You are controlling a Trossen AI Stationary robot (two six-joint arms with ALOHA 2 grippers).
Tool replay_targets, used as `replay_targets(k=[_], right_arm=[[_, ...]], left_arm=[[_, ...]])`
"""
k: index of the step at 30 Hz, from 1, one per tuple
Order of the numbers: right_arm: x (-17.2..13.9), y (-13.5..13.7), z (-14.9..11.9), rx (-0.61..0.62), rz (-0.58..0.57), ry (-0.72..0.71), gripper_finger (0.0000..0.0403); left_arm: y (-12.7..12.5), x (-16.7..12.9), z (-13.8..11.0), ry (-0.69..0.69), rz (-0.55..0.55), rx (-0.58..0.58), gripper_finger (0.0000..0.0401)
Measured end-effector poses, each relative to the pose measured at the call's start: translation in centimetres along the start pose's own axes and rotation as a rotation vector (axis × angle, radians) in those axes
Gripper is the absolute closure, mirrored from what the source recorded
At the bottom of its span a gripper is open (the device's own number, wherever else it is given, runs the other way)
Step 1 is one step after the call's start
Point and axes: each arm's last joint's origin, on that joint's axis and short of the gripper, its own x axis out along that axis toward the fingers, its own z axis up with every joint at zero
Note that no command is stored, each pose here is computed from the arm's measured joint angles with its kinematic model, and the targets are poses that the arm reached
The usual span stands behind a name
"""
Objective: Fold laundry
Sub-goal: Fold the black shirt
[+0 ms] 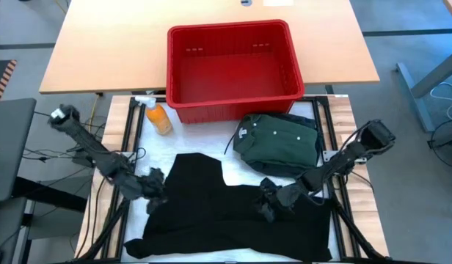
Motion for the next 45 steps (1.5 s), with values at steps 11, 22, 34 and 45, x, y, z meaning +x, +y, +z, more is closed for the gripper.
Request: replay_targets(k=[11,22,34,45], right_arm=[[2.8,-0.8,-2.6,0.173,-0.07,0.126,0.0227],[2.7,-1.5,-2.5,0.217,-0.138,0.137,0.0229],[-1.1,-0.1,1.0,0.128,-0.163,0.042,0.0298],[-4.1,-0.4,-1.9,0.13,-0.487,0.211,0.0345]], left_arm=[[4.5,7.2,0.0,0.247,0.298,0.056,0.0311],[8.9,6.8,2.4,0.234,0.585,-0.001,0.0393],[11.4,2.1,3.3,0.23,0.84,-0.131,0.0401],[11.1,-0.6,2.9,0.208,0.861,-0.187,0.0401]])
